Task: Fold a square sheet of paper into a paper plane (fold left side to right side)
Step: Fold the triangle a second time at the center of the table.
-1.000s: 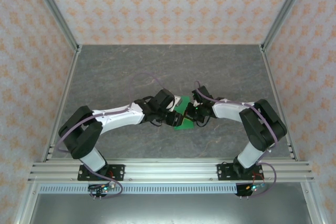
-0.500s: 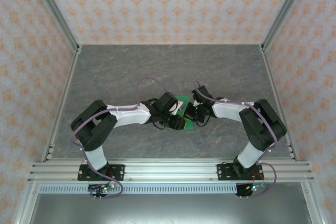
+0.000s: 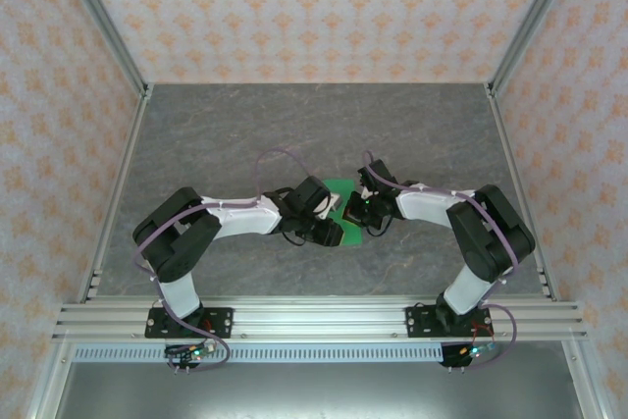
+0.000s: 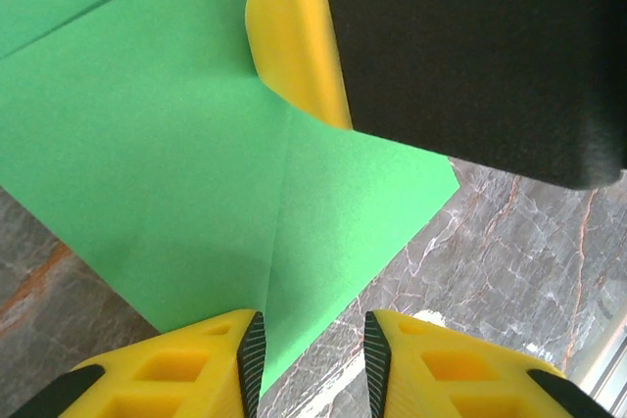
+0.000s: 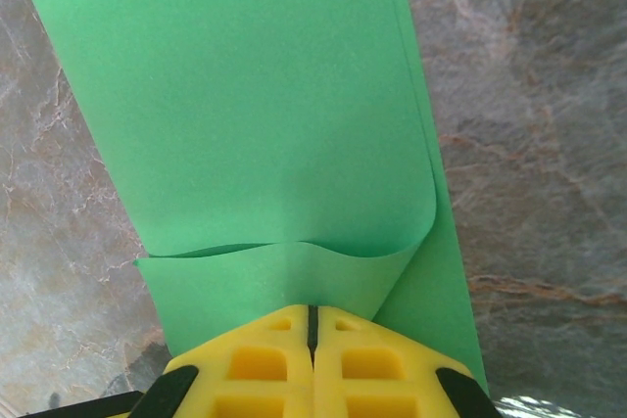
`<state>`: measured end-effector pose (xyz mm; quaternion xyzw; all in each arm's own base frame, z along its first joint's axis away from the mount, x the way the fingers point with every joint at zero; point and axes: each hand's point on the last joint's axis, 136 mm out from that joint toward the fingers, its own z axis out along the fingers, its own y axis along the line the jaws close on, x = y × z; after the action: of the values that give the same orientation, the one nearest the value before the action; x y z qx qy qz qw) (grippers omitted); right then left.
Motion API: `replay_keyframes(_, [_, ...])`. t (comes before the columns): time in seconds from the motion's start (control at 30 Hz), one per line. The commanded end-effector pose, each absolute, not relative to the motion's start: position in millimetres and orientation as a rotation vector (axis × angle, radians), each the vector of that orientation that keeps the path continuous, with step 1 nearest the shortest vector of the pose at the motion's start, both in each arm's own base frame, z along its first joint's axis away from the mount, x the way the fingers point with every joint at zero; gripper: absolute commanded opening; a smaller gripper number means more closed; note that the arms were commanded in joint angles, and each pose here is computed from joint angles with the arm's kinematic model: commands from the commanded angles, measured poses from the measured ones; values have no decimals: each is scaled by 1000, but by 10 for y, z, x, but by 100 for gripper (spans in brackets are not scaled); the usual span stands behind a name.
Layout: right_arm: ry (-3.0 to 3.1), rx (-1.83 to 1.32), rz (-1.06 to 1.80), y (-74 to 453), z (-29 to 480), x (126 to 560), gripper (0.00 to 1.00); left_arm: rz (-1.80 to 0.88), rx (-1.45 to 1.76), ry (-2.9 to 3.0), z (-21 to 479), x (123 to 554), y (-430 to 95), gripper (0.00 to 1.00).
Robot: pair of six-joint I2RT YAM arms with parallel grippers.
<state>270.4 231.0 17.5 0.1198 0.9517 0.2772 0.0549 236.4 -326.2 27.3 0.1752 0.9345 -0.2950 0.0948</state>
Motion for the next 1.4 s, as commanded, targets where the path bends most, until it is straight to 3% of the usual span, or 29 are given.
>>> replay_keyframes(0.0, [2984,408,627,2061,-114,2559,0,-827,481,2811,150,2340,-3163,35])
replay_keyframes(0.7, [2989,402,594,2029,-111,2564,0,-902,496,2821,174,1985,-2969,25])
replay_keyframes(1.03, [2990,402,598,2032,-108,2563,0,-935,489,2689,618,2240,-3103,25])
replay_keyframes(1.37, [2994,401,607,2042,-110,2555,0,-925,516,2748,349,2360,-3277,23])
